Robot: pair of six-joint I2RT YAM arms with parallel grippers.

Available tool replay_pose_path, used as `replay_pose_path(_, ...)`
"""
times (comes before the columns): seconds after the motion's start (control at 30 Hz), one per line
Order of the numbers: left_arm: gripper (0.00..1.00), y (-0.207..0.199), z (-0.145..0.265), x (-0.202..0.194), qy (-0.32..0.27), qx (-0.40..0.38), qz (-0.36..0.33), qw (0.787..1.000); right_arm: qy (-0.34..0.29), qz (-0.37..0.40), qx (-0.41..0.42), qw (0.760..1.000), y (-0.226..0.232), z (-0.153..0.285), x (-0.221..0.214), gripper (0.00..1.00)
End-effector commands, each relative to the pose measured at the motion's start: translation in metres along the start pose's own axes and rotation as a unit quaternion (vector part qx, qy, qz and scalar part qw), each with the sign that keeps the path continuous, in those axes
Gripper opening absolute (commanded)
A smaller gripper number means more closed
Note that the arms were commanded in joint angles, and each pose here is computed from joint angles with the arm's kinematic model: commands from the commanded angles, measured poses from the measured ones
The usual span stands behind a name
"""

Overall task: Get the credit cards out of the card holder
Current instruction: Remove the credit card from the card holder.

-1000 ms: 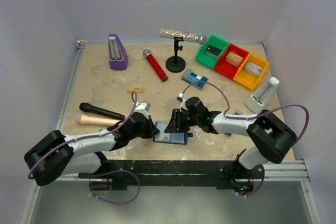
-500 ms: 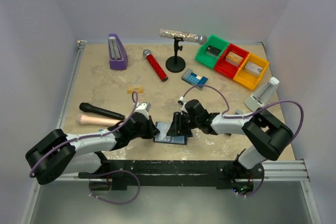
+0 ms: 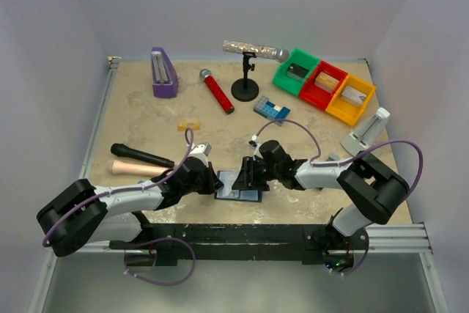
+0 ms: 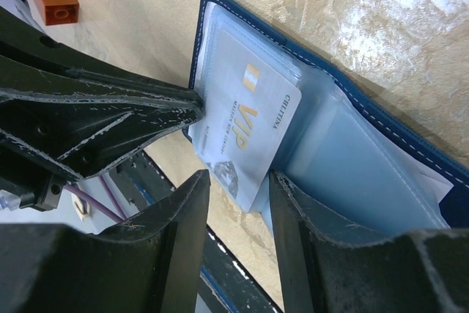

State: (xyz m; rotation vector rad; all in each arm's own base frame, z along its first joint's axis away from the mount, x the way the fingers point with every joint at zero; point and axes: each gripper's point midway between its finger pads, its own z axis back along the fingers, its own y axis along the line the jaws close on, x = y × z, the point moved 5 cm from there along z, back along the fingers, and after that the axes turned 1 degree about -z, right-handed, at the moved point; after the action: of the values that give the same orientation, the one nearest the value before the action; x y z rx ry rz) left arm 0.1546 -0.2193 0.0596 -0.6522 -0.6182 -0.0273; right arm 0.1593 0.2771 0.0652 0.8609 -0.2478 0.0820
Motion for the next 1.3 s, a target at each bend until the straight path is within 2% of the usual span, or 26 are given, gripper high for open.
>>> replay_pose_path(0.0,0.00,-0.002,-0.003,0.002,-0.006,-0.011,0.002,1.000,-0.022,-0.004,0.027,0.999,0.007,0.000,0.006,0.43)
replay_pose_path(0.57,0.00,0.009,-0.002,-0.008,0.001,-0.001,0.006,1.000,-0.069,-0.018,0.032,0.997,0.008,0.011,0.013,0.43)
replay_pose_path(1.27,0.00,0.019,-0.004,-0.018,0.010,0.010,0.008,1.000,-0.041,-0.027,0.099,0.994,0.018,-0.002,0.011,0.41)
